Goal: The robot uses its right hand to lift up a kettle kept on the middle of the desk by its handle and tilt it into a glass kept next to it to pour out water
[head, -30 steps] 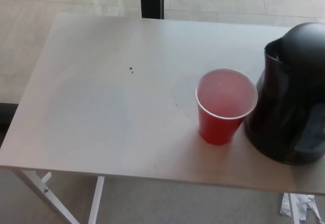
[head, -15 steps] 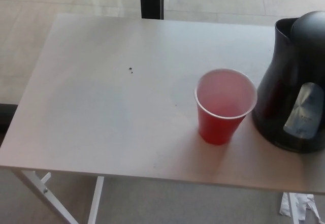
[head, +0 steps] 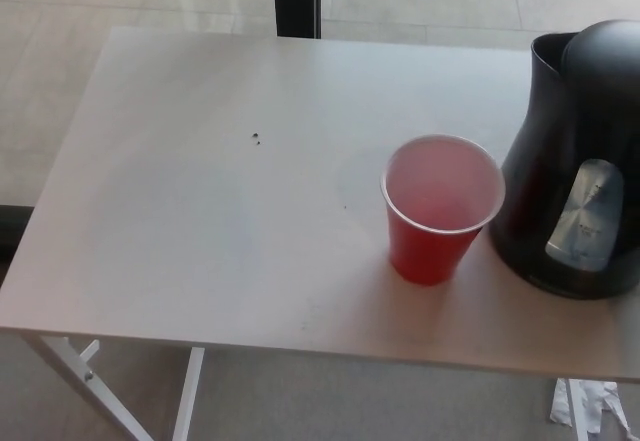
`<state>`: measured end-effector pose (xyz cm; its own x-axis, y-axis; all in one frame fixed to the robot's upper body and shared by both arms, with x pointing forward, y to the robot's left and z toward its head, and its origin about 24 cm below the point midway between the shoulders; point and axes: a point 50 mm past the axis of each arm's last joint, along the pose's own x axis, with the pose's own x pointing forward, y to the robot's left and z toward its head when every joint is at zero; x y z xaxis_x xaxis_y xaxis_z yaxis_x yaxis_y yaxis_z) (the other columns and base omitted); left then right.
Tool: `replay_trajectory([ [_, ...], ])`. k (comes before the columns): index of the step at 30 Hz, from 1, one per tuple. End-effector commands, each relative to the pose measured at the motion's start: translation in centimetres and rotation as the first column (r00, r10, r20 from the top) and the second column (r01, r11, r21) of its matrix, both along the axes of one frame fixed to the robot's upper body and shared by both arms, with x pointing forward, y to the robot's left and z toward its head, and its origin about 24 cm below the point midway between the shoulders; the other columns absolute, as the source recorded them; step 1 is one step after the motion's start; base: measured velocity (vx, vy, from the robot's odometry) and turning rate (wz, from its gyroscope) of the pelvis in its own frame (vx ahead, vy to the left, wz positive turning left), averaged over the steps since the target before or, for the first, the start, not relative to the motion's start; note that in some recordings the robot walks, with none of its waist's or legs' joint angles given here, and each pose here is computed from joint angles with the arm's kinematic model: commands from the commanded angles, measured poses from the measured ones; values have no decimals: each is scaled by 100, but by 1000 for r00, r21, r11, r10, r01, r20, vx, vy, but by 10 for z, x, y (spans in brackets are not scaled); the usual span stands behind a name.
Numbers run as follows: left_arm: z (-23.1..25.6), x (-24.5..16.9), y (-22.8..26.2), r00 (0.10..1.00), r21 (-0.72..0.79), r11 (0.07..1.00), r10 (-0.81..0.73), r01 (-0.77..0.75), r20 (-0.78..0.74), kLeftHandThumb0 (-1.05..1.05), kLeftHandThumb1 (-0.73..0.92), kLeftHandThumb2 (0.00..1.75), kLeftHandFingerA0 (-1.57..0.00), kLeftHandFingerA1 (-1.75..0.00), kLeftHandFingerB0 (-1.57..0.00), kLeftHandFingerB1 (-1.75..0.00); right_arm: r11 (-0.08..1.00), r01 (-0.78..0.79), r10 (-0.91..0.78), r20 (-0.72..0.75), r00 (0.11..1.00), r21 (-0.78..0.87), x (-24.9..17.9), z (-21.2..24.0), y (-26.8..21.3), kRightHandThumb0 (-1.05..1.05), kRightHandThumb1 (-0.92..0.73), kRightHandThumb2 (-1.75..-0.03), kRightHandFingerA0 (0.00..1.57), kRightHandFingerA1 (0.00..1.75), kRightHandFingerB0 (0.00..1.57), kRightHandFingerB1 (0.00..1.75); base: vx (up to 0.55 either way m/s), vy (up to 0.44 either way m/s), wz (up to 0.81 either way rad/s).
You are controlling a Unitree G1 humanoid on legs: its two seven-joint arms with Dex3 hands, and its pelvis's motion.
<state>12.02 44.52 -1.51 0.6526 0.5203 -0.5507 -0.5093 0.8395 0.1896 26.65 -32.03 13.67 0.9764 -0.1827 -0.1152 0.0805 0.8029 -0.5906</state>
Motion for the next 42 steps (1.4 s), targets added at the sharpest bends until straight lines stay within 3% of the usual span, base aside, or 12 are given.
replay_trajectory([
  [1,-1,-4,1,1000,-1,1000,20,-20,-14,-93,84,120,-47,-59,-28,-50,974,-211,208,43,977,88,-5,11,-2,-94,-54,-57,0,0,0,0,0,0,0],
  [2,-1,-3,1,1000,3,1000,16,-16,-14,-93,84,120,-47,-59,-28,-50,977,-203,201,44,979,58,-5,11,-4,-94,-55,-58,0,0,0,0,0,0,0],
  [3,-1,-3,2,1000,6,1000,19,-19,-15,-90,82,119,-47,-59,-29,-51,984,-175,174,24,984,39,-8,14,-7,-89,-50,-72,0,0,0,0,0,0,0],
  [5,-1,-3,2,1000,6,1000,20,-19,-16,-90,82,119,-47,-59,-29,-51,984,-176,175,21,984,38,-9,14,-8,-89,-50,-72,0,0,0,0,0,0,0],
  [6,1,-2,2,1000,5,1000,-6,6,-30,-85,79,119,-41,-58,-21,-48,990,-134,133,11,991,53,-14,13,-17,-92,-53,-56,0,0,0,0,0,0,0],
  [8,0,-3,2,999,4,1000,-9,9,-35,-85,79,119,-41,-58,-21,-48,992,-116,116,7,993,53,-18,12,-21,-93,-54,-57,0,0,0,0,0,0,0],
  [9,-1,-3,1,1000,-1,1000,10,-10,-16,-91,92,76,-53,-52,-33,-38,995,-98,98,7,995,31,-22,11,-25,-101,-56,-58,0,0,0,0,0,0,0],
  [42,-8,-8,-2,999,-37,999,32,-33,-21,-96,92,77,-52,-52,-32,-38,995,-98,97,23,995,17,-26,17,-28,-103,-57,-59,0,0,0,0,0,0,0],
])
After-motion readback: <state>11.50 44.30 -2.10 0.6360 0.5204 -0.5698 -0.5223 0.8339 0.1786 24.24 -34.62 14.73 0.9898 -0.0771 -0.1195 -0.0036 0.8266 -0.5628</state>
